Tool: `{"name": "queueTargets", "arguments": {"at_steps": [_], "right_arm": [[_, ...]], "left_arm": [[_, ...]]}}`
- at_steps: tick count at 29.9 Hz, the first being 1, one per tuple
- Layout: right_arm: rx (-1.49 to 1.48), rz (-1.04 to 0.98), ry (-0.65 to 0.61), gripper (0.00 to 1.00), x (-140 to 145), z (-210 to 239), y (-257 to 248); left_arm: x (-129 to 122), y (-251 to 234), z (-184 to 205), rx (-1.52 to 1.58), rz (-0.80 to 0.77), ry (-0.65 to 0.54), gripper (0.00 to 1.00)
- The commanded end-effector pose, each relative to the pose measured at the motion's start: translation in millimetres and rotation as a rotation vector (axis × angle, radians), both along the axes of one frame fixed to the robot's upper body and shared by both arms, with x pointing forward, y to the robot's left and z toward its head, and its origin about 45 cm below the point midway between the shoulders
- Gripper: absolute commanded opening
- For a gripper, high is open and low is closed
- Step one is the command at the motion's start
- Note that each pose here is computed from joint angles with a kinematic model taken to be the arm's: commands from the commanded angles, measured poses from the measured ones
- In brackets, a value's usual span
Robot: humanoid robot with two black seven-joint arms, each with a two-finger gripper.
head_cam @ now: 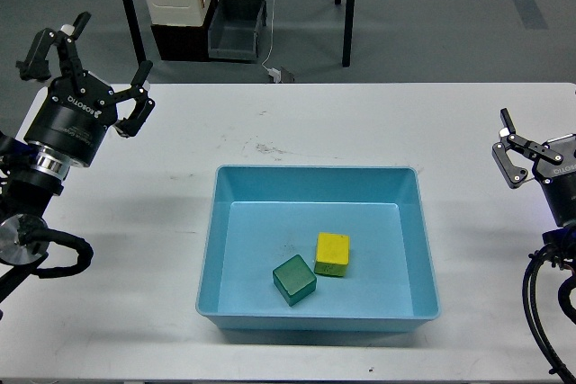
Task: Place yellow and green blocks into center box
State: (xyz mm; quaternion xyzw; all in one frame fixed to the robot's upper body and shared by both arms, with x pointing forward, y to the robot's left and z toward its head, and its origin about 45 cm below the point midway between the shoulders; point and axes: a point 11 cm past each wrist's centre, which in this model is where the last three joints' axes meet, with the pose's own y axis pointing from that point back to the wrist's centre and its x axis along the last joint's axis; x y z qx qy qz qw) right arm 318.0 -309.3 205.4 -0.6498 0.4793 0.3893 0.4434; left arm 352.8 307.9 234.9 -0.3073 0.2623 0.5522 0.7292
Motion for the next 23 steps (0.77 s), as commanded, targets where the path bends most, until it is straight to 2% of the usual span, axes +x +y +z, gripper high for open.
{"name": "queueTargets", "arguments": {"at_steps": [1,7,12,23], "right_arm": [[0.099,-0.036,0.022,1.0,-8.4,-13.2,9.7],[0.238,-0.081,0.073,1.0,-27.4,-31.5,8.1],[0.27,-0.098,0.095,1.0,-41.8,-37.7,4.6],[0.301,-0.123,0.132,1.0,-60.1,-48.5,0.1]], "left_arm": [[-10.7,11.6,-20.2,-0.196,0.057,0.1,1.0],[-31.8,19.5,-42.4,-0.425,0.109,0.184,1.0],[-52.9,16.0,-51.1,-0.579,0.11,0.204,1.0],[-67.6,4.5,-68.7,-0.719,0.133,0.227,1.0]]}}
